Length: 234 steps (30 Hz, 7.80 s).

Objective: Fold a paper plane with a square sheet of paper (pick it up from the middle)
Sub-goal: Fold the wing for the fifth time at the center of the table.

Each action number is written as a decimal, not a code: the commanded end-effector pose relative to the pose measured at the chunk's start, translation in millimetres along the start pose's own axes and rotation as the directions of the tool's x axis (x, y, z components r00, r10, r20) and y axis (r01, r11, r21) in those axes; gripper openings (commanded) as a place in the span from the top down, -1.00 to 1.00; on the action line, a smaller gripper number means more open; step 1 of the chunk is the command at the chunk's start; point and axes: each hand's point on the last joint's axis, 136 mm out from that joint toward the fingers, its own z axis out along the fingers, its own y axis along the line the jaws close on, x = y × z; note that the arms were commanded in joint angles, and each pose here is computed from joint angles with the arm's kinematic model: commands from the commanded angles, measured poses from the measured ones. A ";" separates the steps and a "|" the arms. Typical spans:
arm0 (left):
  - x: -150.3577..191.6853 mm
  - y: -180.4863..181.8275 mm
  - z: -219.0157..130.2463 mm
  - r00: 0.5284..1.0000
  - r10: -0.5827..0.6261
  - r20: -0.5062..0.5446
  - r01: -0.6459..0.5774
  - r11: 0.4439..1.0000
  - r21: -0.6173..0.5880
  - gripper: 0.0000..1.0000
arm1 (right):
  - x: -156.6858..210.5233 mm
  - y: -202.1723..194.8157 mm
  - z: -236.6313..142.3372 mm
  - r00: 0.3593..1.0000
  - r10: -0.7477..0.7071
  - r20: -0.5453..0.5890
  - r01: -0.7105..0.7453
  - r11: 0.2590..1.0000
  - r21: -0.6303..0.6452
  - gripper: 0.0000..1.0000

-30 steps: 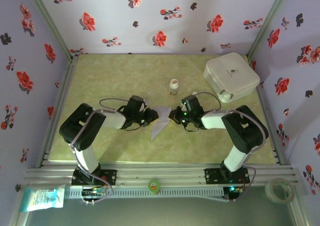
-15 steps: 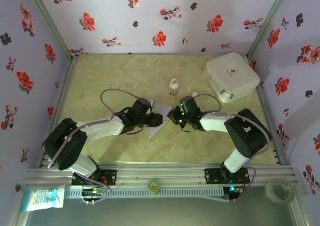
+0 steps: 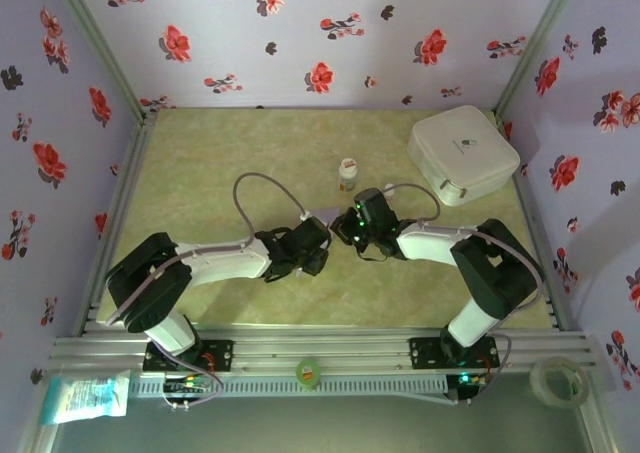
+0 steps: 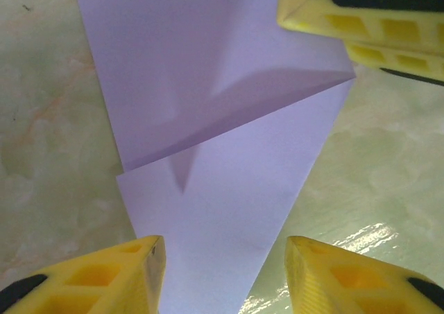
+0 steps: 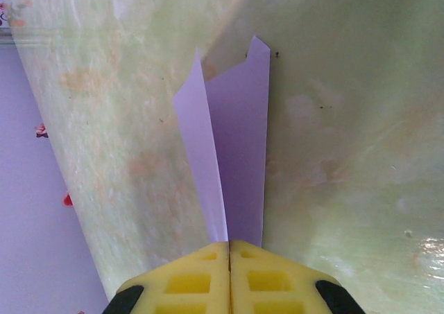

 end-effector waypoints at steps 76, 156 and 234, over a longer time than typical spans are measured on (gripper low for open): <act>2.2 11.4 13.5 0.992 0.123 0.010 -0.119 0.977 -0.179 0.95 | -4.8 17.8 -9.6 0.999 -0.001 0.042 0.002 0.999 -0.037 0.90; -7.1 -25.4 39.1 0.865 -0.443 -0.236 0.483 0.609 0.629 1.00 | -3.2 -12.6 -17.6 0.988 -0.148 -0.037 0.148 0.989 0.001 0.30; 7.5 -22.4 64.6 0.659 -0.527 -0.537 0.750 0.408 0.521 1.00 | -16.4 -20.7 12.7 0.986 -0.161 -0.045 0.158 0.985 -0.067 0.88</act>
